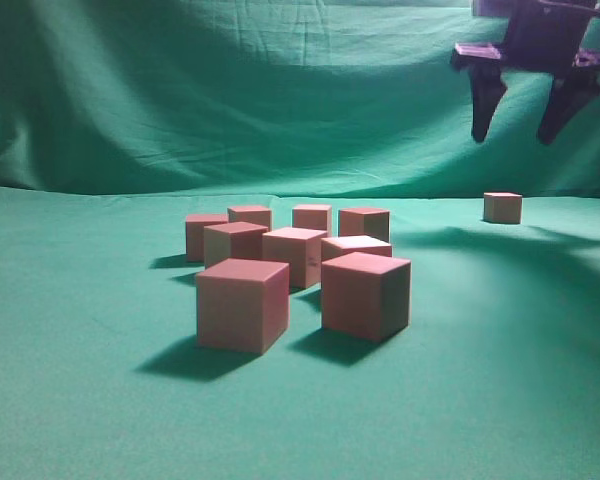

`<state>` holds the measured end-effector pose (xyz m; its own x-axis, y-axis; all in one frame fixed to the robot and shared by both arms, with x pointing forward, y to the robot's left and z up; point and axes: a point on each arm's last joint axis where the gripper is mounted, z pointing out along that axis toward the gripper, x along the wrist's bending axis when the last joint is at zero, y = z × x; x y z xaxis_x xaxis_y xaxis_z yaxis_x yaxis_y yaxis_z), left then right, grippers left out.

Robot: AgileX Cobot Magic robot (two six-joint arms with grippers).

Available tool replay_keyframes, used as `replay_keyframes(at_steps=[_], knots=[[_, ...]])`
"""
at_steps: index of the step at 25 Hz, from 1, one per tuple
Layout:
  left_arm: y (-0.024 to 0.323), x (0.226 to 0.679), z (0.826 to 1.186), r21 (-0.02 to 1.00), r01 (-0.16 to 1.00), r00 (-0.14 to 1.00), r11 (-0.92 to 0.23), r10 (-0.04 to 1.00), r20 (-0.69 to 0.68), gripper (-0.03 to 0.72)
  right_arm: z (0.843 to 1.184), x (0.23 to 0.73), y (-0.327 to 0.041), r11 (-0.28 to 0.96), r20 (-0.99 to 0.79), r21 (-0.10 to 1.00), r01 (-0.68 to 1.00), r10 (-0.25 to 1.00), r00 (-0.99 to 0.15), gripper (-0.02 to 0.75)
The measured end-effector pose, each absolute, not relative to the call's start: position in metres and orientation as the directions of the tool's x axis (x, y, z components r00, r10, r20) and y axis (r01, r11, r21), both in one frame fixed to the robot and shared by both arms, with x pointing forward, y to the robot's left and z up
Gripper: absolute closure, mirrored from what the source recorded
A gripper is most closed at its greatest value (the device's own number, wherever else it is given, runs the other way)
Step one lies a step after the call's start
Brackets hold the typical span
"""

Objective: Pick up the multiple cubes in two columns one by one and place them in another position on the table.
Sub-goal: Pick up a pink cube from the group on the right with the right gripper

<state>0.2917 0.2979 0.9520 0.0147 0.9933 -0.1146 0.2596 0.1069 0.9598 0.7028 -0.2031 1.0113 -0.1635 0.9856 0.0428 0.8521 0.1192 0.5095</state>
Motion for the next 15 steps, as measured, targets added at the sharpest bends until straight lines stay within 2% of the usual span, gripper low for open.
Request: replay_keyframes(at_steps=[7,15], knots=[[0.298,0.292,0.952,0.96,0.26,0.015,0.107,0.993,-0.115,0.688,0.969,0.727,-0.2,0.151,0.014,0.463,0.873,0.984,-0.177,0.211],[0.298,0.292,0.952,0.96,0.26,0.015,0.107,0.993,-0.115,0.688,0.949,0.734,-0.199,0.155,0.009,0.471,0.868,0.984,-0.18,0.211]])
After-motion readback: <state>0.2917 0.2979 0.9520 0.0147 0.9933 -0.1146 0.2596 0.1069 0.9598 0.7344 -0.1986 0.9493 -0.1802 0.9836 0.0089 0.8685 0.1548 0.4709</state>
